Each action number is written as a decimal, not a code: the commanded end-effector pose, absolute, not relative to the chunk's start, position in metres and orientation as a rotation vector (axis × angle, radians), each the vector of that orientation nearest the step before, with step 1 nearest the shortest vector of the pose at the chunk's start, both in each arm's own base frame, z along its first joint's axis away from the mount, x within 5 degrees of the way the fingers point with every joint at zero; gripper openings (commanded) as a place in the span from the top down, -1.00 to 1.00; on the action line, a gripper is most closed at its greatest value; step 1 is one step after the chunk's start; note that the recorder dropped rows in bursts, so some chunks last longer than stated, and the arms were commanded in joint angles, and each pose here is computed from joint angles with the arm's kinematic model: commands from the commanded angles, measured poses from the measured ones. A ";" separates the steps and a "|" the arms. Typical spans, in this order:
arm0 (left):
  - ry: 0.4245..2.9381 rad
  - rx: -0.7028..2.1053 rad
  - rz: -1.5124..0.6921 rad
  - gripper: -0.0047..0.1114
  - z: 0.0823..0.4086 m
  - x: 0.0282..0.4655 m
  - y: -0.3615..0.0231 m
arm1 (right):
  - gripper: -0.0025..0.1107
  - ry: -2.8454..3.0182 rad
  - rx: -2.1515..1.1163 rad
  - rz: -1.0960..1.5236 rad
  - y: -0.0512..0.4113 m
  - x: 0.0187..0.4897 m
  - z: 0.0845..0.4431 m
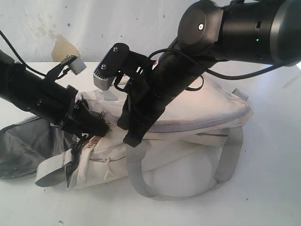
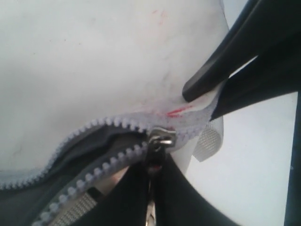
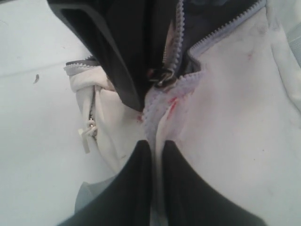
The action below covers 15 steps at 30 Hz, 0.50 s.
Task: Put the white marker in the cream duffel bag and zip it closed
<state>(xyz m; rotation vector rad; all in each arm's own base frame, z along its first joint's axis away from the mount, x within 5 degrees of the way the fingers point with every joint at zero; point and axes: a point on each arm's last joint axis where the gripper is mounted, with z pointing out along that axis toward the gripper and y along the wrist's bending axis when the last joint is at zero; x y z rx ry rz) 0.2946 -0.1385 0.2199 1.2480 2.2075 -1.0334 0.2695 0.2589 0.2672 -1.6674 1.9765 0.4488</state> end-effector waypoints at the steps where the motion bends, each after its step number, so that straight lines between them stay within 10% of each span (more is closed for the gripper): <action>1: 2.222 1.301 -0.991 0.92 0.219 0.294 -0.137 | 0.96 1.987 -1.657 0.462 0.256 0.268 0.271; 15: 2.228 1.301 -0.986 0.55 0.219 0.294 -0.136 | 0.96 1.987 -1.657 0.462 0.256 0.268 0.271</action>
